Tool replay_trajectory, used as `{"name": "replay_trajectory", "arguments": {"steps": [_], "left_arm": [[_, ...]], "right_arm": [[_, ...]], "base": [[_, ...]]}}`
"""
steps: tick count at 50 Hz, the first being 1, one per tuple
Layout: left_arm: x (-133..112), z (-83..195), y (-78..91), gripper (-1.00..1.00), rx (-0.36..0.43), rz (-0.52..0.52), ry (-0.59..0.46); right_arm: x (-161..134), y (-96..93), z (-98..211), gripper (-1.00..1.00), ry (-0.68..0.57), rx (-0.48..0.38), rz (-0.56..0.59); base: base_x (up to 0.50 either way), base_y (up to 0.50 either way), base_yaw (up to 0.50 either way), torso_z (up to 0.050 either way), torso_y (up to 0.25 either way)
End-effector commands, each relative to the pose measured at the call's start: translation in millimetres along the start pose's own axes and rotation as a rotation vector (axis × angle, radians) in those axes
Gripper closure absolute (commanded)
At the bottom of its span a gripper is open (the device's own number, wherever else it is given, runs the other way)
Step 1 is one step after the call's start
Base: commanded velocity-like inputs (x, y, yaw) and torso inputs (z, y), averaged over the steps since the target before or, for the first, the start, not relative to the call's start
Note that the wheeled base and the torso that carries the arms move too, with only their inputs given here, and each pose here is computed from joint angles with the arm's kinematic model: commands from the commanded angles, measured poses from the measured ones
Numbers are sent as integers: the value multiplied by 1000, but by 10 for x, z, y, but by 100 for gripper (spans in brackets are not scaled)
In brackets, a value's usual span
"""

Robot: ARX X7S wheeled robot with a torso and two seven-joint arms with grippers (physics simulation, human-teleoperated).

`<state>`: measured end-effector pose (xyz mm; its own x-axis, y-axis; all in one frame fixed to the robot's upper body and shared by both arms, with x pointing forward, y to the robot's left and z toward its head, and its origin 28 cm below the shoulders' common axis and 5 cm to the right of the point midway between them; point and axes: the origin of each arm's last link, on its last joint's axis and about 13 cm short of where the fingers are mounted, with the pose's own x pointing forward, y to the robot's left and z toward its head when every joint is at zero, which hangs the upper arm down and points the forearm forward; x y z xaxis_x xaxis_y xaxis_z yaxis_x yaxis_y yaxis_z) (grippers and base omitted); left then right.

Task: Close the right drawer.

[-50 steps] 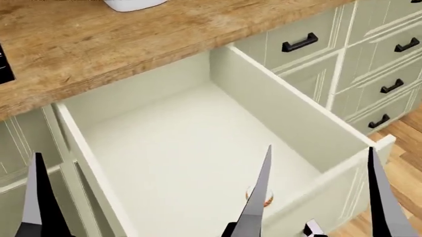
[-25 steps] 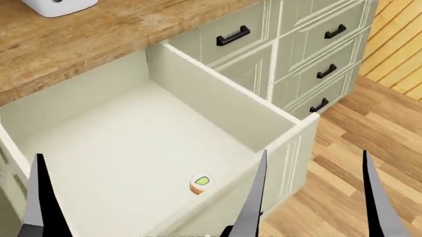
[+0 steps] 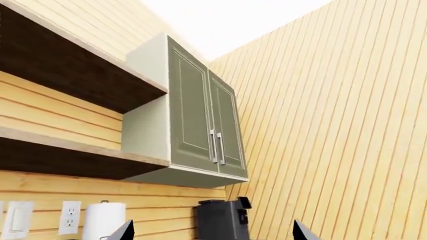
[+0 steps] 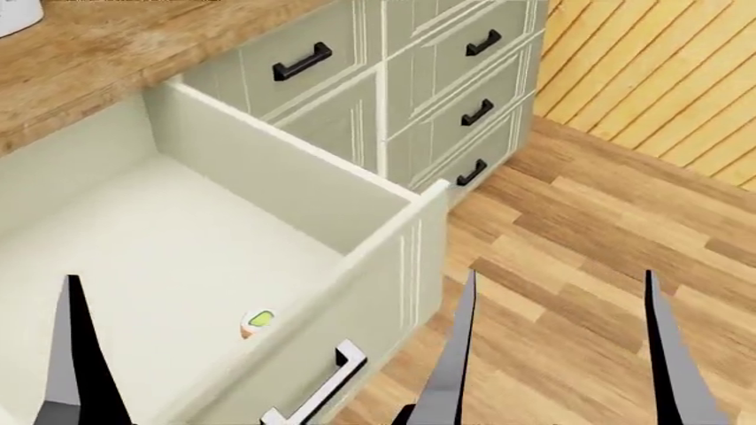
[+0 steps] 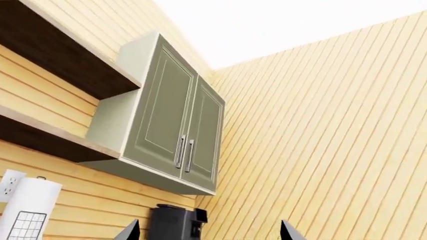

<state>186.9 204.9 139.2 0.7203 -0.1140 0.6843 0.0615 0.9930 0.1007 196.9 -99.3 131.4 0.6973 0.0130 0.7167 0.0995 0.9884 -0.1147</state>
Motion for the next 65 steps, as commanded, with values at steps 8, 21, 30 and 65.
{"name": "replay_trajectory", "arguments": {"steps": [8, 21, 30, 65], "left_arm": [[0, 9, -7, -100, 4, -3, -3], [-2, 1, -6, -100, 3, -5, -2], [-5, -11, -11, -100, 2, -6, 2], [-8, -12, -24, -100, -2, -10, 3]], "right_arm": [[-10, 0, -24, -100, 5, -3, -2], [-13, -2, -27, -100, 5, -4, -3], [-60, -21, -109, -100, 38, 64, -103], [-34, 8, -53, -100, 36, -1, -33]], "base": [[-21, 30, -500, 0, 0], [-20, 32, -500, 0, 0], [-4, 7, -206, 0, 0], [120, 59, 0, 0, 0]]}}
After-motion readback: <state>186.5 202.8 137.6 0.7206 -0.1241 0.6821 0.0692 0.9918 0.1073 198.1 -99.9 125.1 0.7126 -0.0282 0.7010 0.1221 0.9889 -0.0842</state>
